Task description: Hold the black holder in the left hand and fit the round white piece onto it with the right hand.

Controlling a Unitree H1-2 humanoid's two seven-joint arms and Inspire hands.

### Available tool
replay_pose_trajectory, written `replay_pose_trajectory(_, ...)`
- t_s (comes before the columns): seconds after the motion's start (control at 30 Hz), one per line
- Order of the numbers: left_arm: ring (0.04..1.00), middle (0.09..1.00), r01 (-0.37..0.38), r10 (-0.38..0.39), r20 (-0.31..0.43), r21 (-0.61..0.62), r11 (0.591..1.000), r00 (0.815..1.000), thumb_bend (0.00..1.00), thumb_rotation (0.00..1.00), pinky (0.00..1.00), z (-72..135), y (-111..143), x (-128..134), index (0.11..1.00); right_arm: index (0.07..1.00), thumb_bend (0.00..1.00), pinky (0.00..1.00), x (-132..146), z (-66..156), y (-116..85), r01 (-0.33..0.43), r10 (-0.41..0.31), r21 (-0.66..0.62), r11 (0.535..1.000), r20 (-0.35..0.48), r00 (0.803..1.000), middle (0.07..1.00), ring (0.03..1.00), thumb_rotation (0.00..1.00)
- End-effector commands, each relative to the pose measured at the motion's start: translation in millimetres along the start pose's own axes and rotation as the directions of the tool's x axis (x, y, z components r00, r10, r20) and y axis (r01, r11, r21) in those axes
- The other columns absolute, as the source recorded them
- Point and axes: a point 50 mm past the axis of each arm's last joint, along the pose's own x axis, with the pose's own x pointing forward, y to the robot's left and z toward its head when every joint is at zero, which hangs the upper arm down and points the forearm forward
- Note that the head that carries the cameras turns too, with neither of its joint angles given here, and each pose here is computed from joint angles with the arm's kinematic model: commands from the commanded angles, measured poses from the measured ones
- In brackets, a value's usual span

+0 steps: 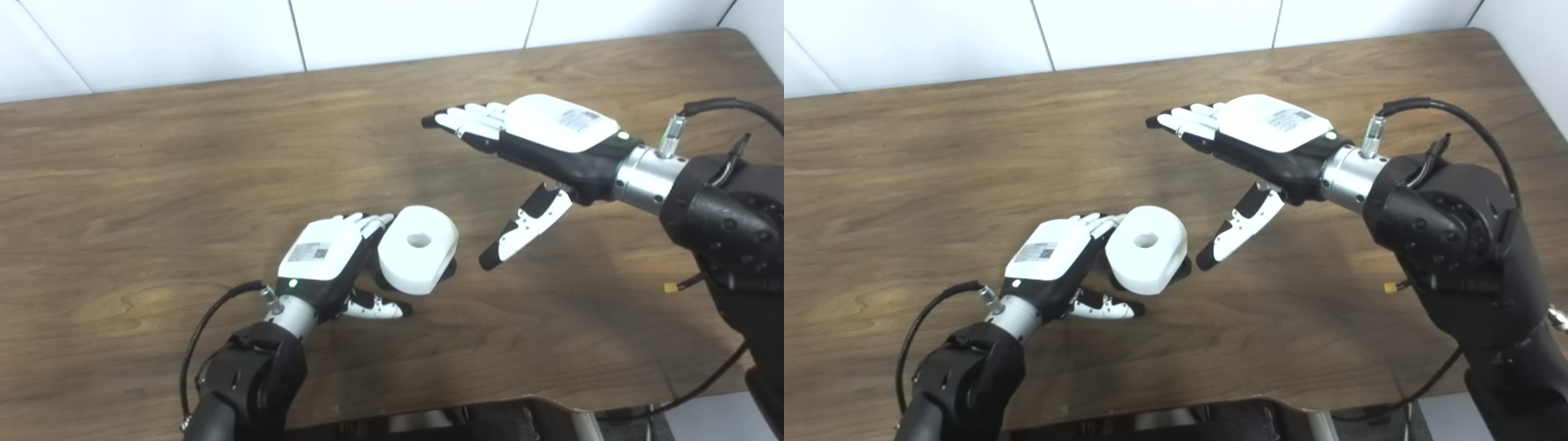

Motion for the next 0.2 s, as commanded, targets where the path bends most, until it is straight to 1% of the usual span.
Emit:
replay_pose_trajectory(0.0,0.933,0.925,0.082,-0.083,-0.093,-0.021,0.996,0.992,0.84,0.33,0.94,-25,-11,-10,0.941,0.994,1.00,1.00,-2,-1,-15,0.060,-0.060,-0.057,0.997,0.003,0.998,0.998,1.000,0.53)
replay_pose_trajectory(0.07,0.930,0.925,0.068,-0.072,-0.095,-0.050,0.996,0.993,0.86,0.32,0.93,-31,-7,-13,0.941,0.994,1.00,1.00,-2,-1,-15,0.057,-0.057,-0.050,0.997,0.000,0.998,0.999,1.000,0.53)
replay_pose_trajectory(0.17,0.919,0.930,0.014,-0.022,-0.084,-0.093,0.996,0.996,0.89,0.30,0.89,-39,-1,-19,0.938,0.997,1.00,0.99,-2,-3,-14,0.052,-0.052,-0.042,0.998,-0.005,0.999,0.997,1.000,0.53)
